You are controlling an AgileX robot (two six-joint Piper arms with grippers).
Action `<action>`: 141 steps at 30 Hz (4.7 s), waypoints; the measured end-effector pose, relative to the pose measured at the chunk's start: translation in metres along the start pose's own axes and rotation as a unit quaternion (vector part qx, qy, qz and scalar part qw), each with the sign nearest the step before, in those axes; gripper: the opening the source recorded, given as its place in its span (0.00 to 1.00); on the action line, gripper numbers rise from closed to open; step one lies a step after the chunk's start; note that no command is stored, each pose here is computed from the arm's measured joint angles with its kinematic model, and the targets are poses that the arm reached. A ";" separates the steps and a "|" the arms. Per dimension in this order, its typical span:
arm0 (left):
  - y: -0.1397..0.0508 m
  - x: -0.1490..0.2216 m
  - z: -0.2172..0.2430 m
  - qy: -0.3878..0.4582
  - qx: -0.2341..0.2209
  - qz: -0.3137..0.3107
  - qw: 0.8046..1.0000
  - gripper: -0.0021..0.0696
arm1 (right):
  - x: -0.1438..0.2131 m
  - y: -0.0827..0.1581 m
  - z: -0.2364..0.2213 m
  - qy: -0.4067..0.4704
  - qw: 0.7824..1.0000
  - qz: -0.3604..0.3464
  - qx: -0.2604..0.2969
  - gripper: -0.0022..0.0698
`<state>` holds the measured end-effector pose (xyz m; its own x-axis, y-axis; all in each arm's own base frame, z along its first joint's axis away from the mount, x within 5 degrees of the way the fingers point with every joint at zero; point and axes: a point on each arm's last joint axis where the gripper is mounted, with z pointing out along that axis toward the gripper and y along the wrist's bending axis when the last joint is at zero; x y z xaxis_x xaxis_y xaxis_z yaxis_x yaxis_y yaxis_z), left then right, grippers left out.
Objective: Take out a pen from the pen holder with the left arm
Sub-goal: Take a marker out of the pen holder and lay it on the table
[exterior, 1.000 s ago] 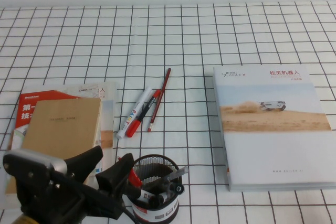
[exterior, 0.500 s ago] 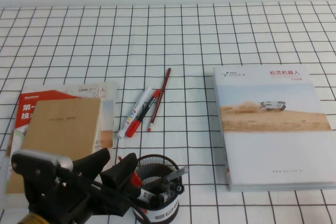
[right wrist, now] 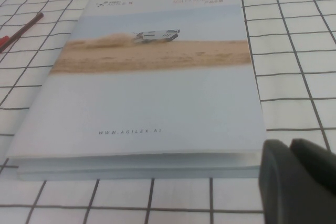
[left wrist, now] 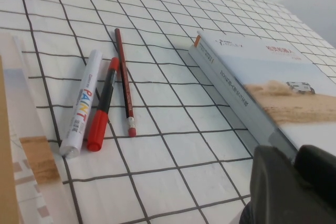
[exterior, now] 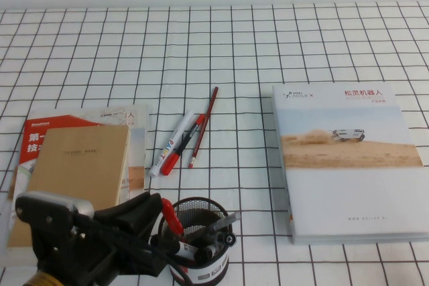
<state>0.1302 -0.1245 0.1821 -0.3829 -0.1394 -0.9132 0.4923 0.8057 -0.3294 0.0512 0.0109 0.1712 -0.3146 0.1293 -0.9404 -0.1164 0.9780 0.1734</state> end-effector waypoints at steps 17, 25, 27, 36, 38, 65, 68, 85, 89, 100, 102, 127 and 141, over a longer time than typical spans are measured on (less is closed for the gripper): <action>-0.001 0.000 0.000 -0.001 0.003 0.003 1.000 0.03 | 0.000 0.000 0.000 0.000 1.000 0.000 0.000 0.01; -0.005 -0.007 -0.004 -0.022 0.023 0.037 0.999 0.08 | 0.000 0.000 0.000 0.000 1.000 0.000 0.000 0.01; -0.006 -0.010 -0.008 -0.028 0.033 0.040 0.998 0.14 | 0.000 0.000 0.000 0.000 1.000 0.000 0.000 0.01; -0.014 -0.023 -0.028 0.005 0.060 0.035 0.998 0.21 | 0.000 0.000 0.000 0.000 1.000 0.000 0.000 0.01; -0.018 -0.028 -0.030 0.019 0.071 0.051 0.996 0.21 | 0.000 0.000 0.000 0.000 1.000 0.000 0.000 0.01; -0.017 -0.022 -0.069 0.042 0.126 0.064 0.989 0.70 | 0.000 0.000 0.000 0.000 1.000 0.000 0.000 0.01; -0.014 -0.013 -0.071 0.040 0.134 0.060 0.988 0.74 | 0.000 0.000 0.000 0.000 1.000 0.000 0.000 0.01; -0.007 -0.010 -0.071 -0.003 0.118 0.077 0.990 0.75 | 0.000 0.000 0.000 0.000 1.000 0.000 0.000 0.01; -0.008 -0.019 -0.071 -0.055 0.118 0.088 0.988 0.76 | 0.000 0.000 0.000 0.000 1.000 0.000 0.000 0.01; 0.001 -0.010 -0.077 -0.116 0.118 0.080 0.983 0.76 | 0.000 0.000 0.000 0.000 1.000 0.000 0.000 0.01; 0.000 -0.012 -0.078 -0.127 0.120 0.078 0.981 0.76 | 0.000 0.000 0.000 0.000 1.000 0.000 0.000 0.01; -0.001 0.016 -0.036 -0.022 0.109 0.048 0.993 0.76 | 0.000 0.000 0.000 0.000 1.000 0.000 0.000 0.01; -0.001 0.024 -0.022 0.008 0.095 0.046 0.994 0.76 | 0.000 0.000 0.000 0.000 1.000 0.000 0.000 0.01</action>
<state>0.1032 -0.1155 0.1656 -0.3413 -0.0587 -0.9381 0.6639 0.6914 -0.2848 0.0512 0.0109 0.1712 -0.3146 0.1293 -0.9404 -0.1164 0.9780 0.1734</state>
